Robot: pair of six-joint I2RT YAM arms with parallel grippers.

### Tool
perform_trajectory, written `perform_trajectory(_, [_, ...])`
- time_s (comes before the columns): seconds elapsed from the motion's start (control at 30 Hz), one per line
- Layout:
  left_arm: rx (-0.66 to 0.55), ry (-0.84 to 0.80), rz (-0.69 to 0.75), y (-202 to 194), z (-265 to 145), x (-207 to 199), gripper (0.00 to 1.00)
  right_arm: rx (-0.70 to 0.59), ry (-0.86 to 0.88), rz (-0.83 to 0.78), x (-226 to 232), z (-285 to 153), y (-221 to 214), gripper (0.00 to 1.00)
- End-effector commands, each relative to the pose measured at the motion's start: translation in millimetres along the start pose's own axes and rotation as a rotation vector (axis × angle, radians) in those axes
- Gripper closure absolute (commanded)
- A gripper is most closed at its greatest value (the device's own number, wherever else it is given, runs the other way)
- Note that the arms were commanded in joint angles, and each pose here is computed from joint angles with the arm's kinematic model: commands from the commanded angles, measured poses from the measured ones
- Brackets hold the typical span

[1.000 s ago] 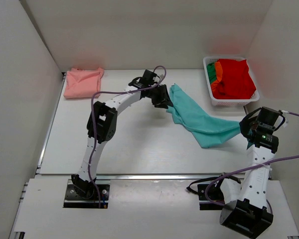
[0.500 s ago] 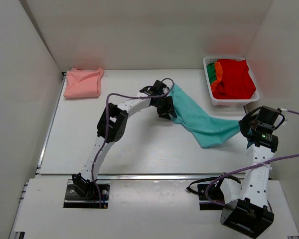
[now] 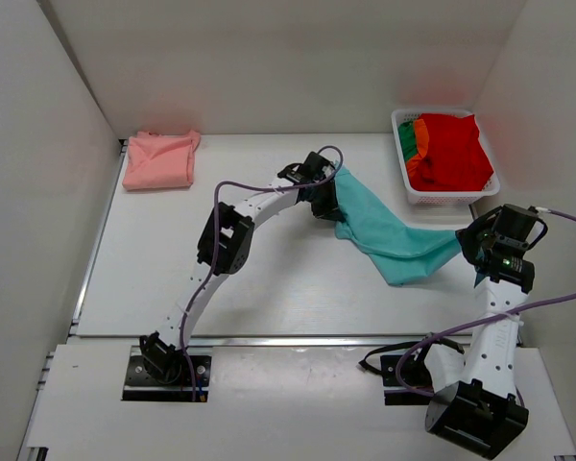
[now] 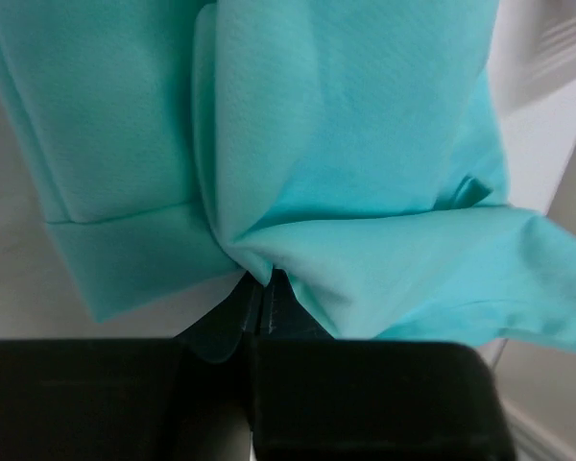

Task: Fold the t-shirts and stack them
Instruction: Flatten out the tshirt

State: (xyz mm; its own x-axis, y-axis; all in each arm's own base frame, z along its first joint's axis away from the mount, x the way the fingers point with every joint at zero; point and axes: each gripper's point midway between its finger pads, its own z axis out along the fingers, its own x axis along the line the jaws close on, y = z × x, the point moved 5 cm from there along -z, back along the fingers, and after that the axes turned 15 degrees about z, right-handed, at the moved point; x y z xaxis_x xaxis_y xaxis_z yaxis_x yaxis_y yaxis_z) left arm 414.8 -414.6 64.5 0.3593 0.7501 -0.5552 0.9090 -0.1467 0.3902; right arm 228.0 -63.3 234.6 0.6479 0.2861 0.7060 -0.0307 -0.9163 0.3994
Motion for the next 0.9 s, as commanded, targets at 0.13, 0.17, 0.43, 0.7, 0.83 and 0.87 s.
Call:
perform_trajectory(0.13, [-0.107,-0.063,0.075,29.7,-92.2,-41.0,1.0,0.024,0.091,-0.069,15.4,-0.8,-4.3,1.0])
perform_trajectory(0.17, [-0.099,-0.032,0.039,24.0,-100.2,-23.8,1.0,0.036,0.1,-0.077,16.5,-1.8,-8.0,1.0])
perform_trajectory(0.43, [-0.54,0.027,0.018,64.3,-346.7,-38.5,1.0,0.185,0.411,-0.244,100.7,-49.9,-15.6,1.0])
perform_trajectory(0.7, [-1.172,0.02,0.128,96.6,-580.0,-95.2,1.0,0.195,0.872,-0.412,222.0,-115.8,1.5,1.0])
perform_trajectory(0.83, [-1.365,-0.044,0.153,77.3,-630.8,-121.2,1.0,0.106,1.058,-0.471,259.0,-161.6,21.2,0.99])
perform_trajectory(0.87, [-1.396,-0.063,0.169,68.1,-643.5,-130.2,1.0,0.1,1.093,-0.481,262.5,-171.5,25.0,1.0])
